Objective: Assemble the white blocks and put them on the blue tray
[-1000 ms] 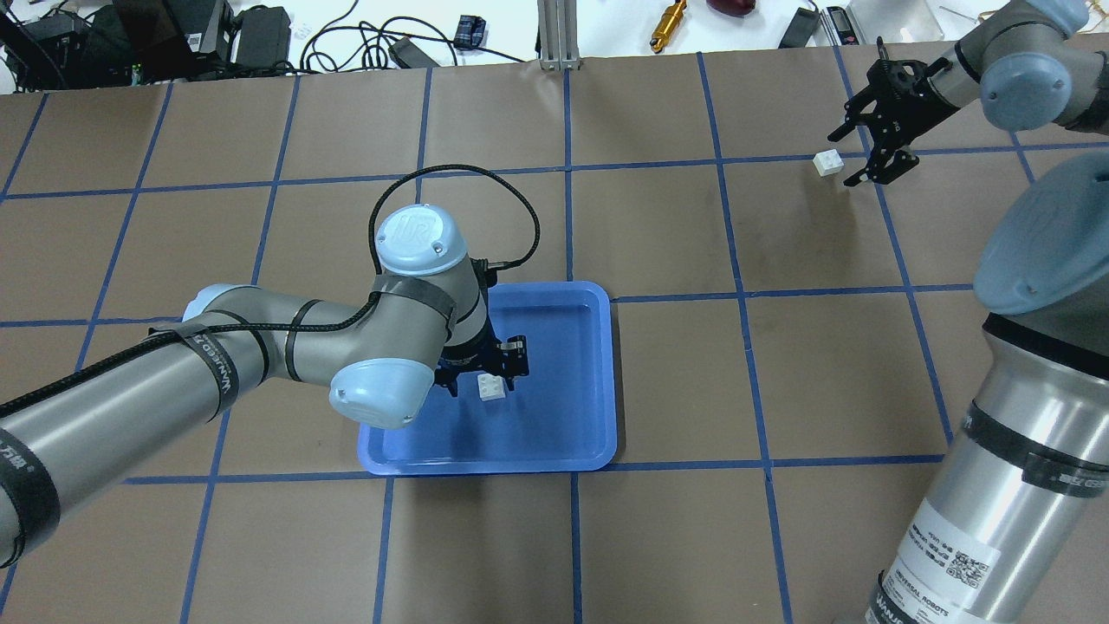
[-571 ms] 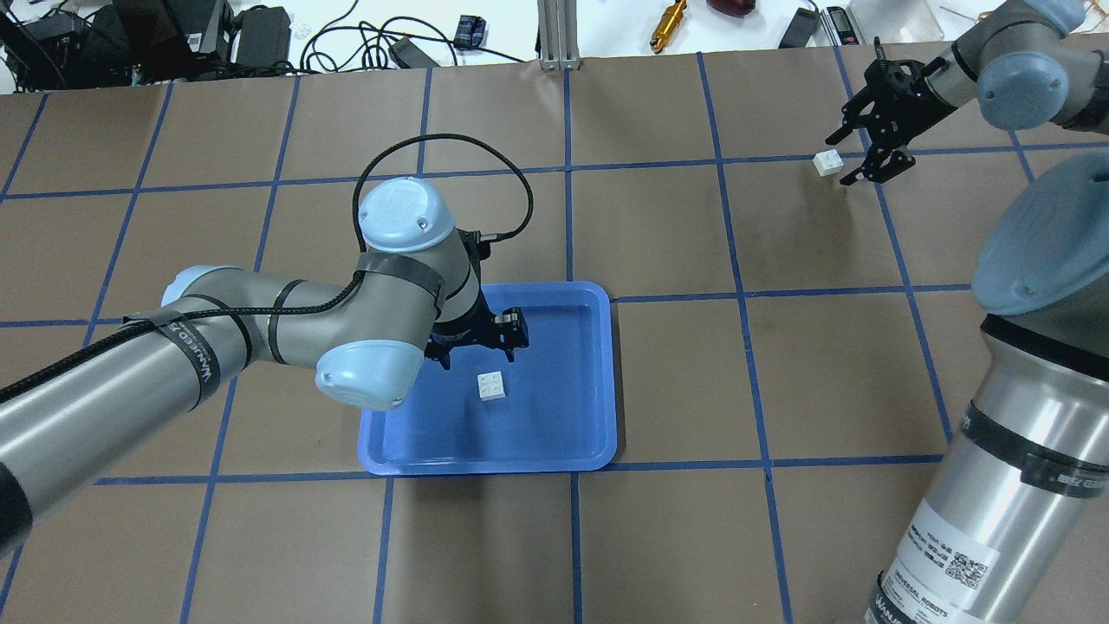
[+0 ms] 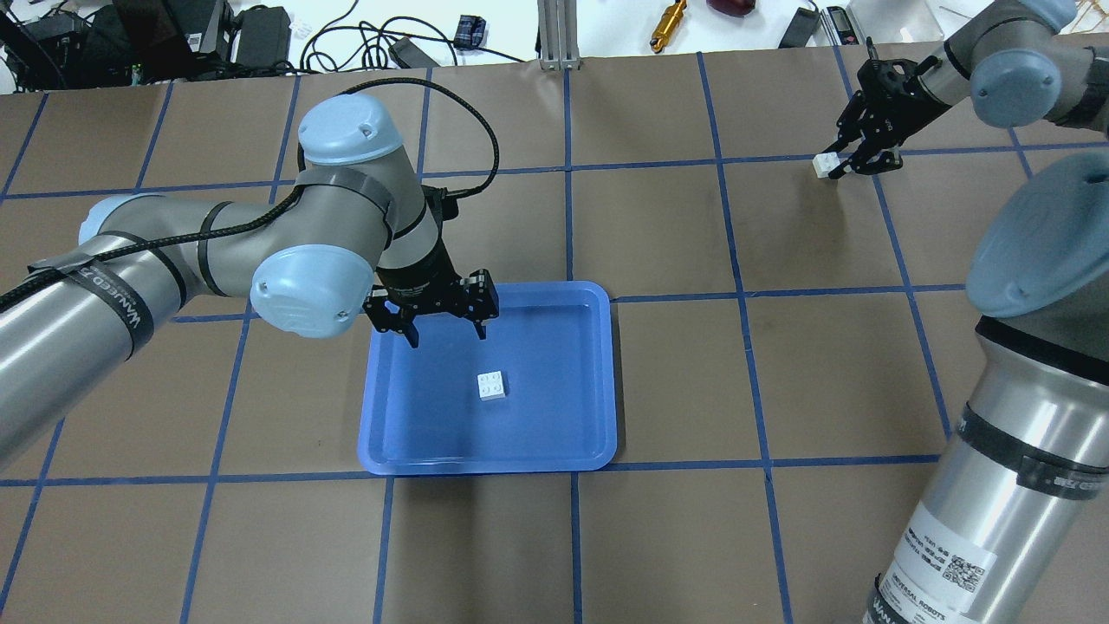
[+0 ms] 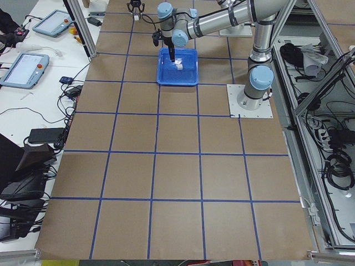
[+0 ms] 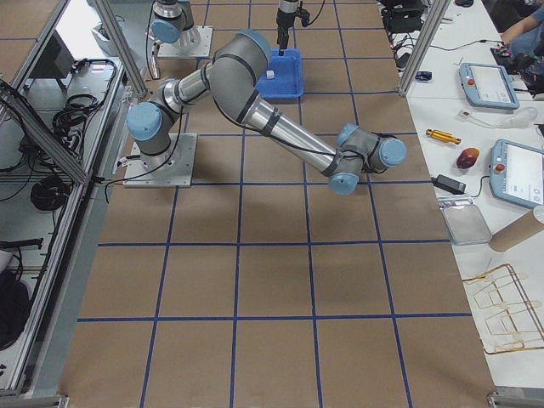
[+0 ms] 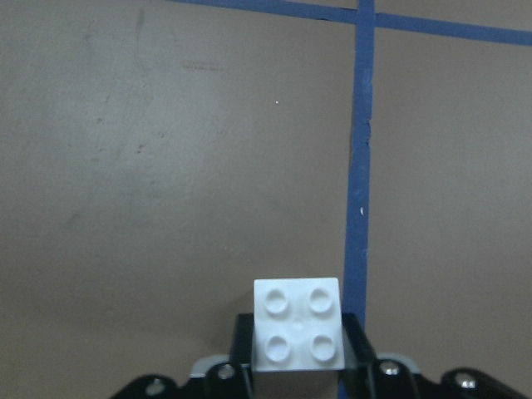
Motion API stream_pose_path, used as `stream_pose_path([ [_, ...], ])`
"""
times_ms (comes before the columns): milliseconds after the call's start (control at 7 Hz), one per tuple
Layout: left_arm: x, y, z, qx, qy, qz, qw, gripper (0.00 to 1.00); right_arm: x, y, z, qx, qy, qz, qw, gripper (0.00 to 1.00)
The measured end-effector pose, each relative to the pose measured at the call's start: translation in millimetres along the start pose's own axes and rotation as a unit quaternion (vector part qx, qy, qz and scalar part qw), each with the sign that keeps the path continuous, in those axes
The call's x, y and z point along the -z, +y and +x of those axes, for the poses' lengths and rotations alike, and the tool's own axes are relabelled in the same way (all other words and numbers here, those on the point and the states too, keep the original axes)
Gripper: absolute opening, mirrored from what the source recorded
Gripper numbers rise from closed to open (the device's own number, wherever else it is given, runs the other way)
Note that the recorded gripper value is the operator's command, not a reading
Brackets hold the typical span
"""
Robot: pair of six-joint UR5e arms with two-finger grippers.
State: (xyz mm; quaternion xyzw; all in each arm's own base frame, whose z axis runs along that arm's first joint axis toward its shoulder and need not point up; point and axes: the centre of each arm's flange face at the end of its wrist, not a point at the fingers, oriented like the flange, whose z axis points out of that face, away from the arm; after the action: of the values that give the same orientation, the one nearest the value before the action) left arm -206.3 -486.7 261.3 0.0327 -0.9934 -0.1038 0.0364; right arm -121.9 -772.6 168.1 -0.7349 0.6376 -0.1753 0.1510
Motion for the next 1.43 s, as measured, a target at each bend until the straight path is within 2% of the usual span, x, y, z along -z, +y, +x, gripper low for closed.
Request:
stream_pose_path([
  [286, -19.1, -2.9, -17.9, 0.008, 0.024, -0.024, 0.9994, 0.75, 8.1, -12.0, 0.8, -0.027, -0.005, -0.008, 0.9996, 0.0],
  [429, -30.2, -2.5, -18.4, 0.011, 0.041, -0.034, 0.9985, 0.73, 18.6, -33.3, 0.1, -0.06, -0.014, -0.007, 0.9981, 0.0],
  [571, -42.6, 0.4, -18.8, 0.012, 0.054, -0.031, 0.998, 0.48, 29.9, -69.3, 0.0, -0.097, -0.025, -0.003, 0.9949, 0.0],
  [714, -54.5, 3.6, -19.7, 0.011, 0.06, -0.023, 0.9979, 0.4, 36.7, -112.5, -1.1, -0.117, -0.036, 0.004, 0.9925, 0.0],
  [1000, -62.9, 3.3, -25.2, 0.009, 0.065, -0.015, 0.9977, 0.14, 30.5, -197.0, -14.7, -0.131, -0.055, 0.028, 0.9895, 0.0],
  [1143, -63.7, 1.0, -30.8, 0.012, 0.068, -0.014, 0.9975, 0.07, 17.4, -228.7, -27.6, -0.137, -0.061, 0.031, 0.9883, 0.0],
  [1429, -67.8, 0.2, -35.0, 0.02, 0.073, -0.019, 0.997, 0.01, -11.4, -274.0, -65.6, -0.118, -0.032, 0.025, 0.9922, 0.0],
])
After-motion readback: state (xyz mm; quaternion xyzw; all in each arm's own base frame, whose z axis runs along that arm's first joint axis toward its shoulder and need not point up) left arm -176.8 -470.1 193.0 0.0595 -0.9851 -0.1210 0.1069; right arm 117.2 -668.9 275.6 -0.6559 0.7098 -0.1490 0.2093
